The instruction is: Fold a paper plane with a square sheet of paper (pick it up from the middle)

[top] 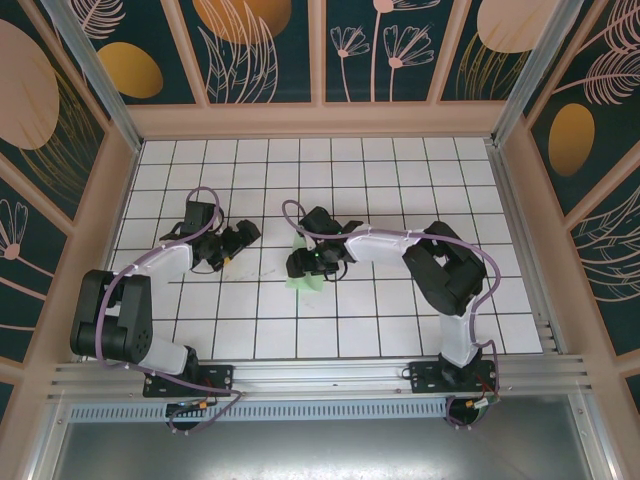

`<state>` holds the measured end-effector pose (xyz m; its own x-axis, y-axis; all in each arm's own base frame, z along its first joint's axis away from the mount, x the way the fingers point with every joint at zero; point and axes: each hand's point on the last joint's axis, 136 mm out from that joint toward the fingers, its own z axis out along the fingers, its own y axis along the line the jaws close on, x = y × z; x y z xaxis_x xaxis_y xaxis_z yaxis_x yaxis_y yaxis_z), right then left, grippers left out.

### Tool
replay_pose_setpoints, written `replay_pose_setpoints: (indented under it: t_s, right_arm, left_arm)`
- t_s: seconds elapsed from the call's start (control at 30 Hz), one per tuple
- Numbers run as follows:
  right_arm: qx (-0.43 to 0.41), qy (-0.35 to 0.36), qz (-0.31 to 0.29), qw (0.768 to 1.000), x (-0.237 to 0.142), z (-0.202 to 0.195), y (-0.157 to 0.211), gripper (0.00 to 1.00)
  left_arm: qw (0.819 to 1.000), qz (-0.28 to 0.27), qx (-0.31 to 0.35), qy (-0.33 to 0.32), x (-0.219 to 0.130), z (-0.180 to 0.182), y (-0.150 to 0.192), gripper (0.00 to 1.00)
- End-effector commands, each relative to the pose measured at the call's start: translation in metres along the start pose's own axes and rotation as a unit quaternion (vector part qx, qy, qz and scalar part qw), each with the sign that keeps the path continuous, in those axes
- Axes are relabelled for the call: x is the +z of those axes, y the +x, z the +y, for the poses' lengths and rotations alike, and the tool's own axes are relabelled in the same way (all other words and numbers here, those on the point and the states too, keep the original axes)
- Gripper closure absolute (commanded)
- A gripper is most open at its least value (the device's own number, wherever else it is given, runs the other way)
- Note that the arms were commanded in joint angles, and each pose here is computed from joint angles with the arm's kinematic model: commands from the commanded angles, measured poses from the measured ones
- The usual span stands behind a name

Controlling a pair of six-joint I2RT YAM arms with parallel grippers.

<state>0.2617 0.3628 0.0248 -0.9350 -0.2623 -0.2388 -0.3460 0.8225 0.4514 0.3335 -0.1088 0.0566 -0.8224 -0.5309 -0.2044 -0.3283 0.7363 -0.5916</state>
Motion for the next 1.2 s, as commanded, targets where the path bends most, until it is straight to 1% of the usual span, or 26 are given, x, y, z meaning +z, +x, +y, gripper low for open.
replay_pose_setpoints:
  t_s: [0.0,0.13,0.23,0.3,0.37,0.47,0.57,0.7,0.83,1.03,1.17]
  right_arm:
    - [0.043,0.095,0.054,0.993,0.014,-0.064,0.034,0.37]
    - [0.046,0.092,0.055,0.993,0.015,-0.067,0.034,0.4]
    - [0.034,0.071,0.048,0.996,0.016,-0.062,0.032,0.42]
    - [0.021,0.049,0.043,0.998,0.015,-0.057,0.029,0.42]
    - [0.009,0.032,0.039,0.999,0.015,-0.054,0.026,0.42]
    - [-0.007,0.013,0.036,0.999,0.014,-0.053,0.024,0.42]
    - [-0.027,0.005,0.032,0.999,0.012,-0.053,0.021,0.42]
    - [-0.054,-0.007,0.03,0.998,0.015,-0.053,0.023,0.43]
    - [-0.058,-0.01,0.036,0.998,0.019,-0.059,0.029,0.43]
    - [-0.058,-0.01,0.038,0.998,0.021,-0.063,0.031,0.43]
    - [-0.059,-0.007,0.035,0.998,0.02,-0.064,0.03,0.43]
  left_arm:
    - [1.0,0.002,0.002,0.009,0.002,-0.001,-0.001,0.02]
    - [0.999,0.009,0.007,0.032,0.001,-0.009,0.002,0.02]
    - [0.996,0.023,0.015,0.089,-0.002,-0.027,0.009,0.07]
    - [0.989,0.037,0.016,0.14,-0.006,-0.043,0.016,0.15]
    - [0.983,0.05,0.014,0.178,-0.01,-0.055,0.022,0.19]
    - [0.976,0.067,0.024,0.204,-0.012,-0.069,0.031,0.25]
    - [0.971,0.093,0.029,0.216,-0.007,-0.079,0.044,0.28]
    - [0.97,0.116,0.027,0.214,0.006,-0.084,0.056,0.37]
    - [0.967,0.139,0.029,0.209,0.017,-0.088,0.066,0.41]
    - [0.967,0.153,0.025,0.204,0.029,-0.09,0.071,0.45]
    - [0.965,0.158,0.028,0.208,0.034,-0.096,0.072,0.5]
